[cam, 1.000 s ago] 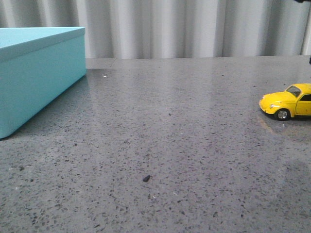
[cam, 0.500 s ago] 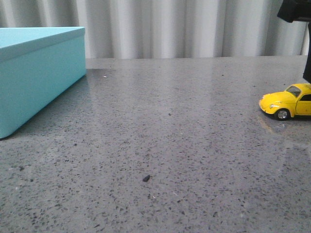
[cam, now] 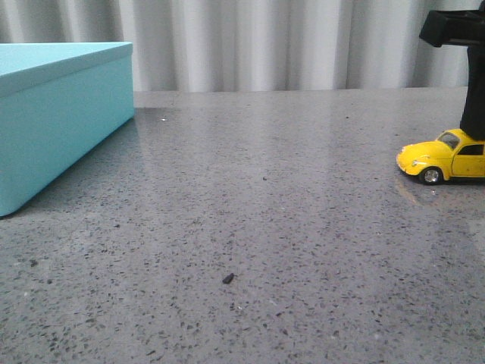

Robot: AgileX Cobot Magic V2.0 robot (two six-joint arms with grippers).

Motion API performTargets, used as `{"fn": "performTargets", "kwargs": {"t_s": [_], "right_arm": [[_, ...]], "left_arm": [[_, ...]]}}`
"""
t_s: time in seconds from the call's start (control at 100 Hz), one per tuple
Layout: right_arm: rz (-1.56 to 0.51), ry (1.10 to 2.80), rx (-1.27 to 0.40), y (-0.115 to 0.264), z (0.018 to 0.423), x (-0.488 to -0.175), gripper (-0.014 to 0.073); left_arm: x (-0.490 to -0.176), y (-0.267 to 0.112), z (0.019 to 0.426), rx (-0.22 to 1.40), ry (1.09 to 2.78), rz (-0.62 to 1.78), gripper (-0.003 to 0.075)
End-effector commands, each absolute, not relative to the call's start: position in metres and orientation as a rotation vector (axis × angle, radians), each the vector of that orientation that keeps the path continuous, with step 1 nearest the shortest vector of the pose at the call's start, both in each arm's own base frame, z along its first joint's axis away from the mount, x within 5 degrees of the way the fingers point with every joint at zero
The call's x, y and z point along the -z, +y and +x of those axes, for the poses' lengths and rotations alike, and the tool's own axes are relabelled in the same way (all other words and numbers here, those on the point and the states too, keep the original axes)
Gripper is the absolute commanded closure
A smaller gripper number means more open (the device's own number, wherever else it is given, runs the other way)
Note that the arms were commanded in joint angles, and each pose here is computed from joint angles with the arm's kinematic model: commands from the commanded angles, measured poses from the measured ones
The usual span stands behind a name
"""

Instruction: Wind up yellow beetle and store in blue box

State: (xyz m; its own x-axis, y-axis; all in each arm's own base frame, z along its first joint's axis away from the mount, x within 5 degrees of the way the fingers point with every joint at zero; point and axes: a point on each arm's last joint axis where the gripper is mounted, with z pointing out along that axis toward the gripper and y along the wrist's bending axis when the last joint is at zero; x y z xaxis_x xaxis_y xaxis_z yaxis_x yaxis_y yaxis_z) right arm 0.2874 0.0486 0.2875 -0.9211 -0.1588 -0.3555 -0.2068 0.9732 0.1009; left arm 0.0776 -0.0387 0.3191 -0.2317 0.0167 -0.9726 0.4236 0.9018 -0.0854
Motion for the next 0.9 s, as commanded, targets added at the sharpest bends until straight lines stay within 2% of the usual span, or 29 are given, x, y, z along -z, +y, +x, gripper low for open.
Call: {"fn": "performTargets", "kwargs": {"t_s": [0.0,0.11,0.27,0.48,0.55,0.67,0.77,0.89], "right_arm": [[-0.235,2.709,-0.158,0.040,0.291,-0.299,0.0646],[-0.174,2.755,-0.128,0.023,0.292,-0.294,0.0646],[-0.081,2.815,0.003,-0.006,0.289,-0.292,0.0646],[-0.038,2.759,0.034,-0.015,0.290,-0.298,0.0646],[-0.070,2.649,-0.032,-0.004,0.287,-0.322,0.0647],[-0.176,2.313,-0.105,0.020,0.260,-0.396,0.0646],[-0.243,2.040,-0.137,0.036,0.219,-0.451,0.0646],[-0.325,1.812,-0.139,0.040,0.168,-0.486,0.0646]], "left_arm": [[-0.332,-0.038,0.081,0.399,1.702,0.290,0.0741],[-0.332,-0.038,0.081,0.399,1.702,0.290,0.0741],[-0.332,-0.038,0.081,0.399,1.702,0.290,0.0741],[-0.332,-0.038,0.081,0.399,1.702,0.290,0.0741],[-0.332,-0.038,0.081,0.399,1.702,0.290,0.0741],[-0.332,-0.038,0.081,0.399,1.702,0.290,0.0741],[-0.332,-0.038,0.081,0.399,1.702,0.290,0.0741],[-0.332,-0.038,0.081,0.399,1.702,0.290,0.0741]]}}
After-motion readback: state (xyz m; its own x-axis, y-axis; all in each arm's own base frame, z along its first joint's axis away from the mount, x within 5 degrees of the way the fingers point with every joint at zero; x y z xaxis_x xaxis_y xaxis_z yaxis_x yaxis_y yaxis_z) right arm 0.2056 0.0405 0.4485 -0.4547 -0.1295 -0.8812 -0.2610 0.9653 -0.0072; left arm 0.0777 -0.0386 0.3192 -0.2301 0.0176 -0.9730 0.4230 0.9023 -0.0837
